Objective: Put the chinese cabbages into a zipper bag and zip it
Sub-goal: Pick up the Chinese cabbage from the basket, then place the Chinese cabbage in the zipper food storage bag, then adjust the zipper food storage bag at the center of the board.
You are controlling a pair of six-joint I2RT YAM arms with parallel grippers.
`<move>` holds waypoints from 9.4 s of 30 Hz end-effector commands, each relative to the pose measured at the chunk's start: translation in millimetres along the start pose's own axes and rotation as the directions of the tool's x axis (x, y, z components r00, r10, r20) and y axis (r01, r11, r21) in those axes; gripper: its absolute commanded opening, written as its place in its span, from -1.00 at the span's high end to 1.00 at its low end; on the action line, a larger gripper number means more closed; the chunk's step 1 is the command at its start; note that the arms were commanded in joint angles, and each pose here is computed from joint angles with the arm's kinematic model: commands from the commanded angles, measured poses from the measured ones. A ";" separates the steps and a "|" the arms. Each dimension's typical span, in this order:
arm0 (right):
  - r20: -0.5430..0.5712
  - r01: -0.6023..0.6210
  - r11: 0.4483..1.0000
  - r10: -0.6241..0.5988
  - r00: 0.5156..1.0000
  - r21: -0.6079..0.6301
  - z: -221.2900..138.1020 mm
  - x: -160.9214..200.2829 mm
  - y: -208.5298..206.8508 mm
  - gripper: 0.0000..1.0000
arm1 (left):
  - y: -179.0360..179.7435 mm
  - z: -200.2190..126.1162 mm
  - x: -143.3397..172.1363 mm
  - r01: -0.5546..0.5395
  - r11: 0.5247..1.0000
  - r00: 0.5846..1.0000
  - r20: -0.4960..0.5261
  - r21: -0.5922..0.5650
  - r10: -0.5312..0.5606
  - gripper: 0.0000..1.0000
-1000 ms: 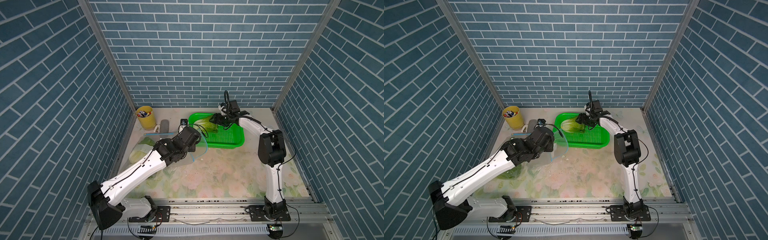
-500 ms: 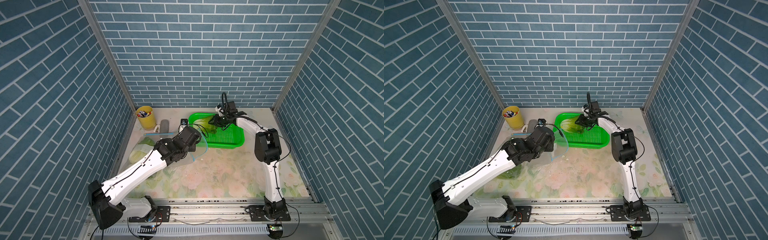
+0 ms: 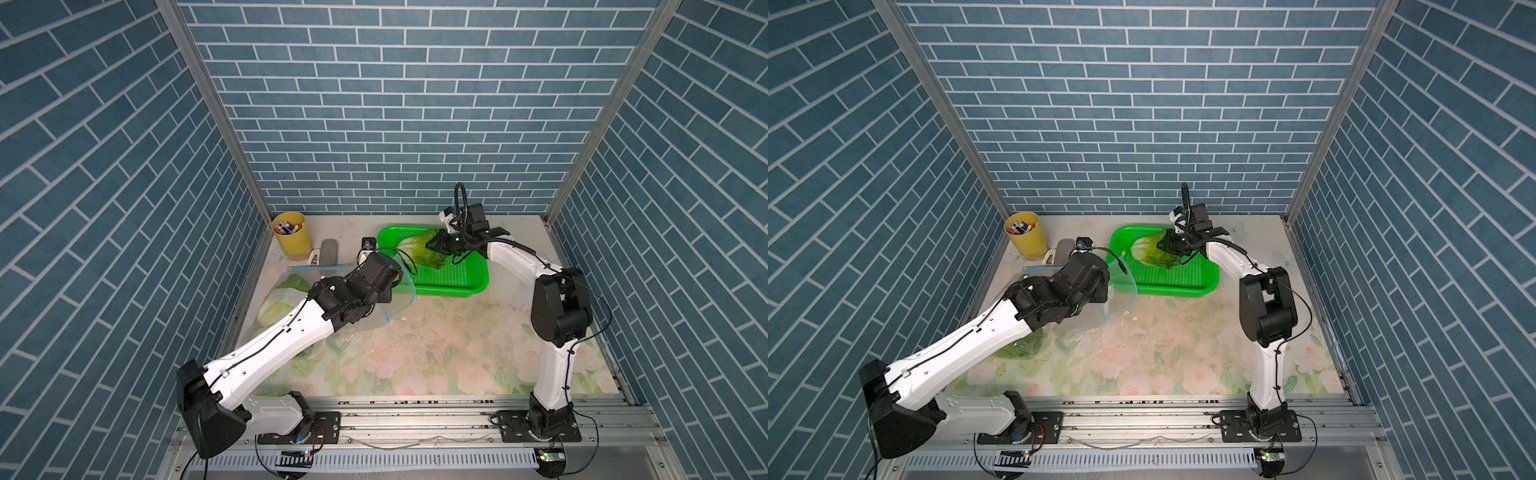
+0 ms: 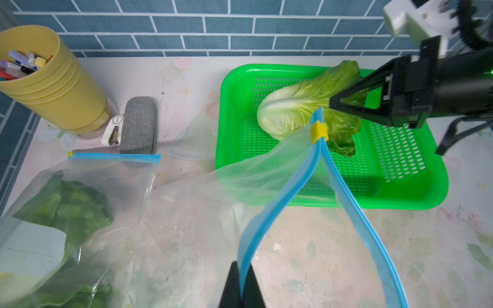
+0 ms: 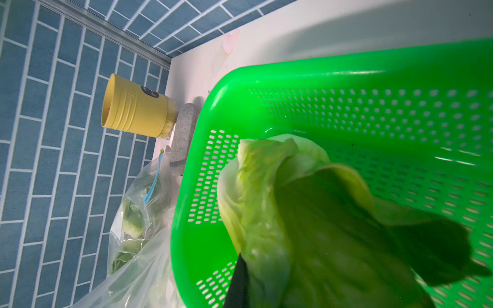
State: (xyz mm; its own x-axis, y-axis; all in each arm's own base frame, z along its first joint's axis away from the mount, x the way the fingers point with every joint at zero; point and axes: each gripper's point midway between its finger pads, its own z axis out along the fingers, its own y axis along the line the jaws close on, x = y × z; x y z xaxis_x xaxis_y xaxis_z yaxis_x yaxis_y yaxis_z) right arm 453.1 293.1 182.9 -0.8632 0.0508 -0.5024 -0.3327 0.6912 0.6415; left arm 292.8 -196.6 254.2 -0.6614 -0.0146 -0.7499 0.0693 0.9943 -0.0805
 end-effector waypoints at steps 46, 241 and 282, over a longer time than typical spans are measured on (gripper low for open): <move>0.078 0.348 0.907 -0.339 0.938 -0.239 -188.5 123.8 136.7 1.00 | -45.4 35.0 6.7 0.008 0.989 1.000 -0.029 0.146 -0.004 1.00; -0.031 0.511 0.846 -0.513 0.858 0.153 -104.0 188.4 200.5 0.24 | -41.5 -23.0 -61.7 0.407 0.833 0.868 0.125 0.374 -0.480 1.00; -0.127 0.889 0.426 -0.885 0.448 0.169 -161.5 148.7 204.9 1.00 | 55.0 -97.9 -77.1 0.023 0.959 0.888 0.435 0.282 -0.149 -0.21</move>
State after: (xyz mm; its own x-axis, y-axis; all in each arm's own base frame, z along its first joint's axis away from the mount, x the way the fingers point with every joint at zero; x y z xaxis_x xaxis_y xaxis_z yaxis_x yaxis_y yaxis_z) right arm 198.0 333.7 322.0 -0.2580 -0.6237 -0.7379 -0.8146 0.5510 -0.1809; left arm 280.5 -135.5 381.7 -0.2767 -0.3446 -0.8970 0.1995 0.8925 -0.4044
